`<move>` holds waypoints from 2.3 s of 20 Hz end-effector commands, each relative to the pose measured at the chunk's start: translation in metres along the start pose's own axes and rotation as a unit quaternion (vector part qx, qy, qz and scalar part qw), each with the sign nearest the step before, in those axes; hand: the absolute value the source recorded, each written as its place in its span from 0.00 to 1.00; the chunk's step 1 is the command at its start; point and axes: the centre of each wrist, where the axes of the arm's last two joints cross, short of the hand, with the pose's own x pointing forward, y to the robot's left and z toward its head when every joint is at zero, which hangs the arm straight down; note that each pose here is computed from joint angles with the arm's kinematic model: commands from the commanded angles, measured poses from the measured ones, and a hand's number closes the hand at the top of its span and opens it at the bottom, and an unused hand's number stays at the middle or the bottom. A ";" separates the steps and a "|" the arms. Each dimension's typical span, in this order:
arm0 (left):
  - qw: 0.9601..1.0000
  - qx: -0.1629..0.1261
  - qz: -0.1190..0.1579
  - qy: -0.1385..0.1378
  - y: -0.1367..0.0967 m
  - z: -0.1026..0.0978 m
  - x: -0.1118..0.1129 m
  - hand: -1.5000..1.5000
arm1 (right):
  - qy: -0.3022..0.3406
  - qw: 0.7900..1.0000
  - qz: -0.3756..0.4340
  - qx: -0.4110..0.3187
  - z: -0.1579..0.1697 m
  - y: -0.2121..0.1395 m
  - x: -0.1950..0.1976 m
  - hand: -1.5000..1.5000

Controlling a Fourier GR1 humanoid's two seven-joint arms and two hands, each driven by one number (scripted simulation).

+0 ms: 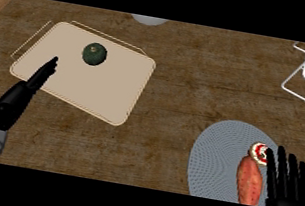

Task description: Pick the cupcake from the placemat and place it in the tiered shelf

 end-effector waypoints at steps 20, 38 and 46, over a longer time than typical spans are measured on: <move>1.000 0.001 -0.001 -0.001 -0.009 0.007 0.009 0.50 | 0.010 0.999 0.009 -0.031 -0.029 0.044 -0.004 0.00; 1.000 -0.008 0.007 -0.014 -0.010 -0.009 0.007 0.50 | 0.040 0.994 -0.042 0.096 -0.100 0.054 0.023 1.00; 0.998 -0.045 -0.002 -0.040 -0.017 -0.022 0.018 0.50 | 0.200 0.952 -0.132 0.189 -0.209 0.003 0.044 1.00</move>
